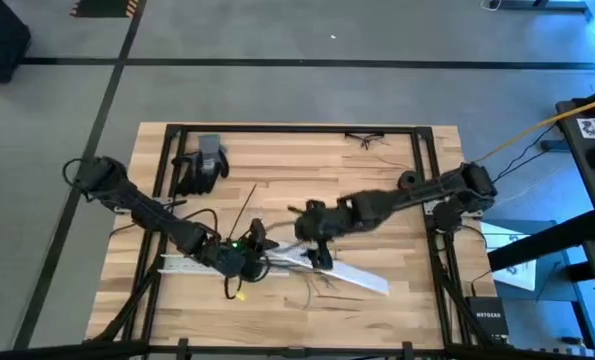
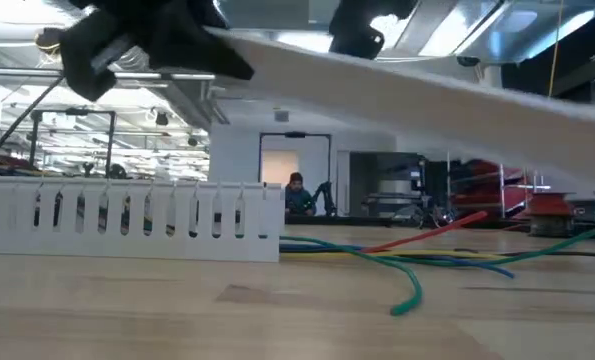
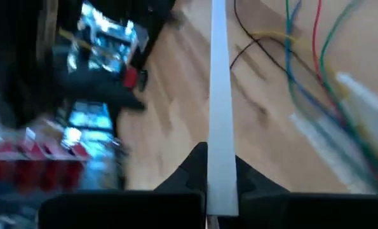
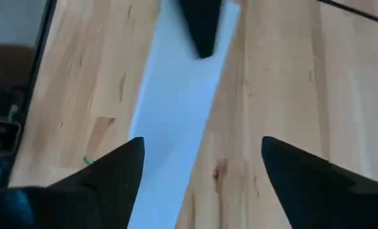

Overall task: Ziptie cables
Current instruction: Close the white cable duct

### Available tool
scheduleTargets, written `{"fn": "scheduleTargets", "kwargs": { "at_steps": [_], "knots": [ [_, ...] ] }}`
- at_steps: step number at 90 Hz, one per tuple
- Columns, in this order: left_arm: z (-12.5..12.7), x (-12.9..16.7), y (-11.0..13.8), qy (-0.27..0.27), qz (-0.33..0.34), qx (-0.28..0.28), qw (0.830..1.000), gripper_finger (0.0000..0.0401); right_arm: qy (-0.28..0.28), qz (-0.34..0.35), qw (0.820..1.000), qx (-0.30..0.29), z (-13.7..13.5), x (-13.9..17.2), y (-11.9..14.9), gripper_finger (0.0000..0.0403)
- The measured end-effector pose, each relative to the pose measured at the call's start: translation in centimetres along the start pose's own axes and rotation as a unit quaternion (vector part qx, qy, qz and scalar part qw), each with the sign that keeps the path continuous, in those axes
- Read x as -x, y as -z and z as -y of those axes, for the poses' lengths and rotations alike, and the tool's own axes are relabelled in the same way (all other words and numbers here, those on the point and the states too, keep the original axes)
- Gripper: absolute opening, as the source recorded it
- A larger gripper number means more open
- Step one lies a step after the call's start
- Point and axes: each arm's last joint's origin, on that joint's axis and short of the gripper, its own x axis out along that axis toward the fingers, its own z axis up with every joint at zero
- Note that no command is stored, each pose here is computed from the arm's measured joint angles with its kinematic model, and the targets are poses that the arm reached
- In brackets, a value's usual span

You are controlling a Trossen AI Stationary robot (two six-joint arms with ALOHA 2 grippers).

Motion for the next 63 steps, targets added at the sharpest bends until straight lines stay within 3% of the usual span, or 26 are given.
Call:
{"fn": "scheduleTargets", "kwargs": {
  "at_steps": [17, 43, 63],
  "knots": [
    [-0.4, -0.3, 0.3, -0.022, -0.027, -0.082, 0.996, 0.0, -0.039, 0.038, 0.999, -0.003, 0.3, 0.1, -0.9, 0.0312],
    [-1.1, -1.1, 1.1, -0.025, -0.047, -0.146, 0.988, 0.0, 0.034, 0.045, 0.998, -0.035, 1.4, -1.1, -1.0, 0.0312],
    [-1.5, -1.5, 1.3, -0.032, -0.051, -0.156, 0.986, 0.0, 0.026, 0.033, 0.998, -0.048, 1.7, -2.4, -0.8, 0.0312]
  ]
}}
